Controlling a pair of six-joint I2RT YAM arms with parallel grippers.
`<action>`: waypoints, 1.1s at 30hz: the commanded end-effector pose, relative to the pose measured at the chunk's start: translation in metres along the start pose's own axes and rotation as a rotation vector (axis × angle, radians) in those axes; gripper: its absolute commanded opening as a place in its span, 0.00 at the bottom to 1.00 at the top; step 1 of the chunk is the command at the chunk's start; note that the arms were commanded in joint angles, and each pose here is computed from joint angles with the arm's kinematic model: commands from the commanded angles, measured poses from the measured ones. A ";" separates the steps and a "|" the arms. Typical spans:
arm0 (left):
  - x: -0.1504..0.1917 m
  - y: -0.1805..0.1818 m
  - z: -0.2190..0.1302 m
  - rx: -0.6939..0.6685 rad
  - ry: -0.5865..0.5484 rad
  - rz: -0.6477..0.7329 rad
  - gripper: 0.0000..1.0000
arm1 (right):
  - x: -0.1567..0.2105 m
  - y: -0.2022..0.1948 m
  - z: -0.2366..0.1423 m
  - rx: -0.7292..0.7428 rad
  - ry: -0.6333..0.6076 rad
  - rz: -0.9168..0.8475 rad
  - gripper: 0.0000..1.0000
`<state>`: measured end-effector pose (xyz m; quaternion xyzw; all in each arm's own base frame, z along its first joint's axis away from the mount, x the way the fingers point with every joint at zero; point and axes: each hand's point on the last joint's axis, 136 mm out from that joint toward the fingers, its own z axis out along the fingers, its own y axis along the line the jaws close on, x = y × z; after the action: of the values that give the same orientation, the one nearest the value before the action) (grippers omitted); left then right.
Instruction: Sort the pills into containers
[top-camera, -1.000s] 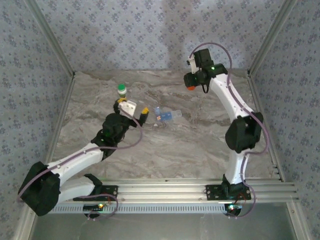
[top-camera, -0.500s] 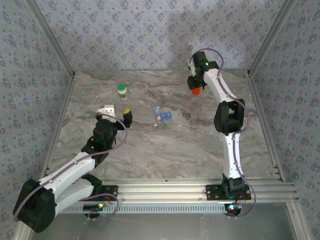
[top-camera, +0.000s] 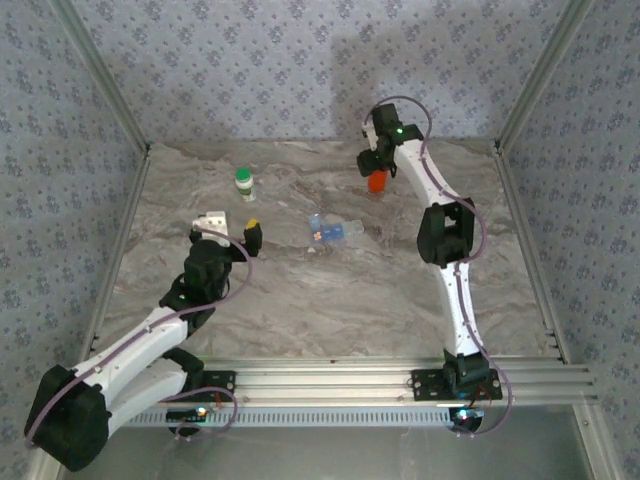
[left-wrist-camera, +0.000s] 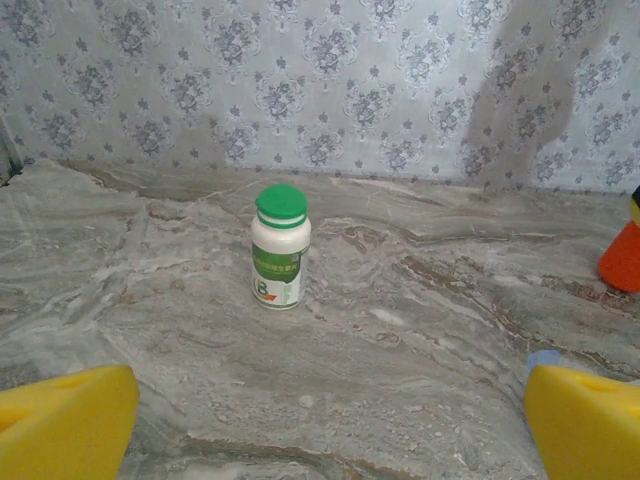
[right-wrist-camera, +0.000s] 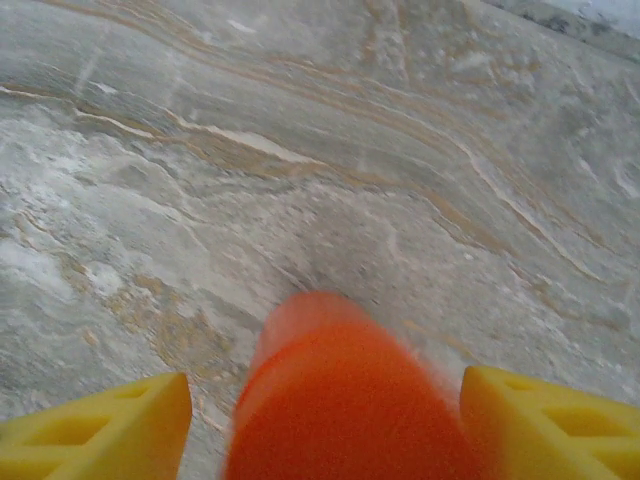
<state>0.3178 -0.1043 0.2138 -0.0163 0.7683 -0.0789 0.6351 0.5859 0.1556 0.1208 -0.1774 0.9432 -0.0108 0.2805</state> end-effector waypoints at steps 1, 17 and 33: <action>-0.012 0.008 -0.003 -0.036 -0.035 -0.004 0.99 | -0.015 0.009 -0.002 -0.023 -0.049 0.018 0.73; -0.013 0.017 0.008 -0.097 -0.024 -0.029 0.98 | -0.057 -0.001 -0.117 0.106 -0.261 0.004 0.99; 0.014 0.037 0.055 -0.125 0.156 -0.303 0.93 | 0.048 0.052 -0.159 -0.025 -0.400 0.052 0.96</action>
<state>0.3603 -0.0627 0.1824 -0.1504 0.7997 -0.0623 0.5779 0.4544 0.1688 0.2413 -0.1773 0.8575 -0.0344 0.4817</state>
